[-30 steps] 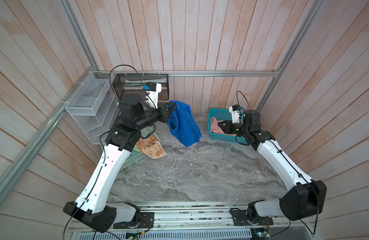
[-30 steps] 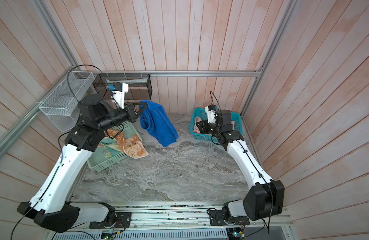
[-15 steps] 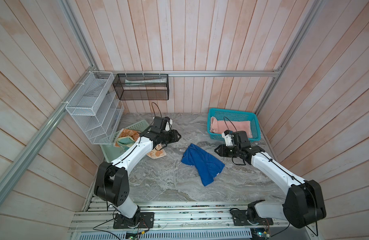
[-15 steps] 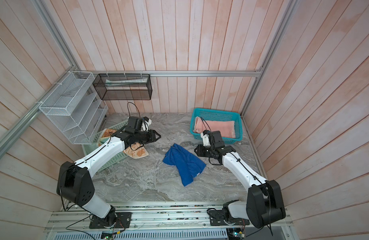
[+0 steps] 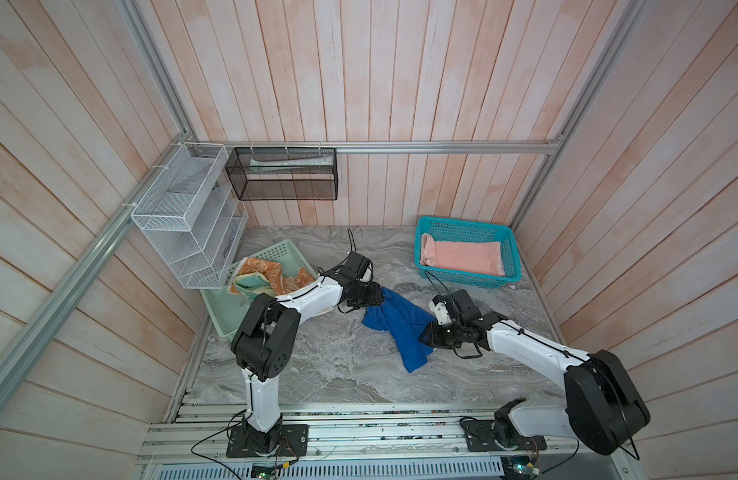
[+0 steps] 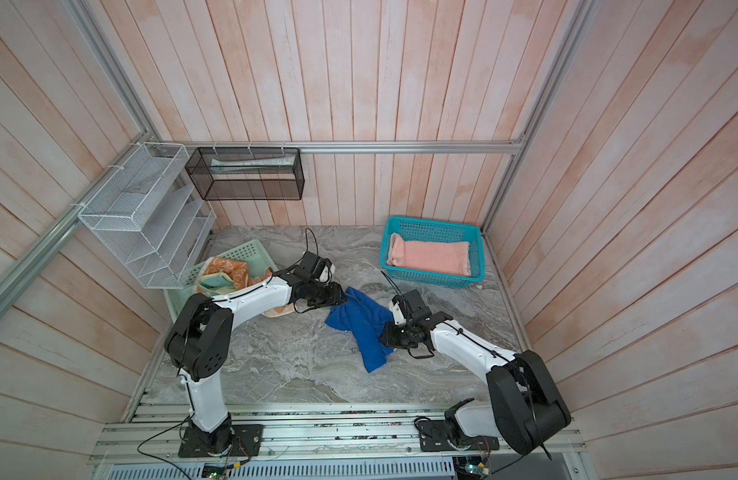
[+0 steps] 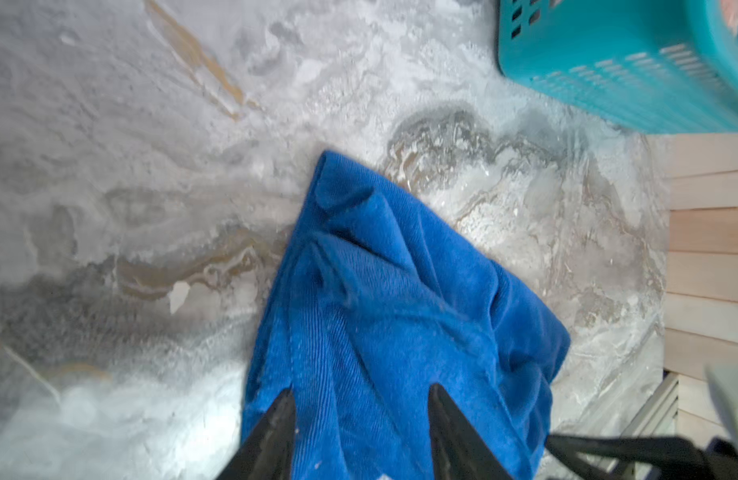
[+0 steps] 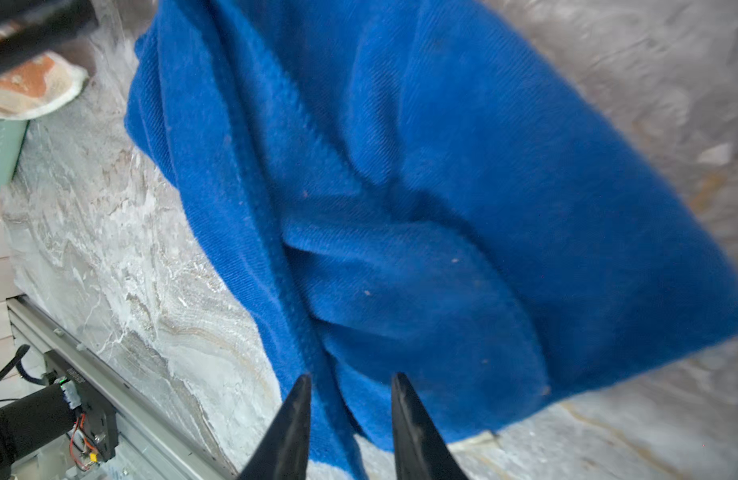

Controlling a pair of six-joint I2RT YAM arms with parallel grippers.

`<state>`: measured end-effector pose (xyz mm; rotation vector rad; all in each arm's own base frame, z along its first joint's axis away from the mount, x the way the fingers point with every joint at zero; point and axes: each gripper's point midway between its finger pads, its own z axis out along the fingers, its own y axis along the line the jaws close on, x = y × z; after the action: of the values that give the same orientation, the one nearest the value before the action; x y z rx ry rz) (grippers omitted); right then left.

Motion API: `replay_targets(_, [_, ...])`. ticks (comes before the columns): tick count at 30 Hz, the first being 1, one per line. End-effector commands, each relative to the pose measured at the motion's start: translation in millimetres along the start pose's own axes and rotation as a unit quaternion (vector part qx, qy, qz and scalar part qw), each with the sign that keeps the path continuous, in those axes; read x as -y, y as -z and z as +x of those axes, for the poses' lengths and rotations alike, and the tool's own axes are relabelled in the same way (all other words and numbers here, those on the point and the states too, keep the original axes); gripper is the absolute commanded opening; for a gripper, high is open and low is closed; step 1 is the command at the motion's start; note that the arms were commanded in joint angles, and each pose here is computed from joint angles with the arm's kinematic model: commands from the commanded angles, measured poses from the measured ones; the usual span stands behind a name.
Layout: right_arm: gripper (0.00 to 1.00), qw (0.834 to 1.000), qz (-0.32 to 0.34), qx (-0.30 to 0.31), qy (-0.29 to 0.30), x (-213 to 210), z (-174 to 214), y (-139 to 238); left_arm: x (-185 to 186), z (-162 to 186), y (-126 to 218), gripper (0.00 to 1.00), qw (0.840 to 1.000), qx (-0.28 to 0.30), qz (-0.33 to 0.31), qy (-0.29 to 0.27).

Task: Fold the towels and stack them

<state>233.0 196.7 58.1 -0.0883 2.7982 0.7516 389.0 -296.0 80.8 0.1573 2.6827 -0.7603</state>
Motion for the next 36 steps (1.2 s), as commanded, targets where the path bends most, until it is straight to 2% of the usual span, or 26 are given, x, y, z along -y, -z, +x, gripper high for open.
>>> replay_targets(1, [0.35,1.0,-0.017,0.002,-0.018,-12,7,0,-1,-21,-5,0.53,1.0,0.023,0.0,0.007])
replay_targets(10, [0.35,0.999,-0.025,-0.013,-0.026,-16,19,-5,-7,-21,-25,0.51,0.999,0.012,0.019,0.027])
replay_targets(13, [0.35,0.999,-0.02,-0.027,-0.025,-15,25,-12,-6,-20,-31,0.47,0.999,0.008,0.034,0.036])
replay_targets(15, [0.35,0.999,-0.019,-0.034,-0.022,-17,28,-16,-5,-18,-34,0.41,0.998,0.005,0.043,0.042])
replay_targets(17, [0.3,0.999,-0.018,-0.036,-0.015,-21,27,-18,-3,-20,-34,0.27,0.997,0.006,0.053,0.048])
replay_targets(18, [0.24,0.999,-0.015,-0.03,-0.007,-24,24,-16,-2,-22,-31,0.19,0.997,0.011,0.056,0.05])
replay_targets(21, [0.05,1.0,0.001,0.003,0.018,-28,7,-6,1,-33,-13,0.0,0.996,0.033,0.062,0.048])
replay_targets(22, [0.0,0.999,0.01,0.018,0.03,-31,-3,1,4,-39,-3,0.0,0.996,0.042,0.064,0.045])
replay_targets(30, [0.0,0.984,0.042,0.111,0.131,-74,-67,77,11,-77,91,0.0,0.992,0.122,0.018,0.014])
replay_targets(36, [0.0,0.969,0.012,0.153,0.192,-119,-89,141,12,-88,154,0.0,0.985,0.166,-0.037,-0.003])
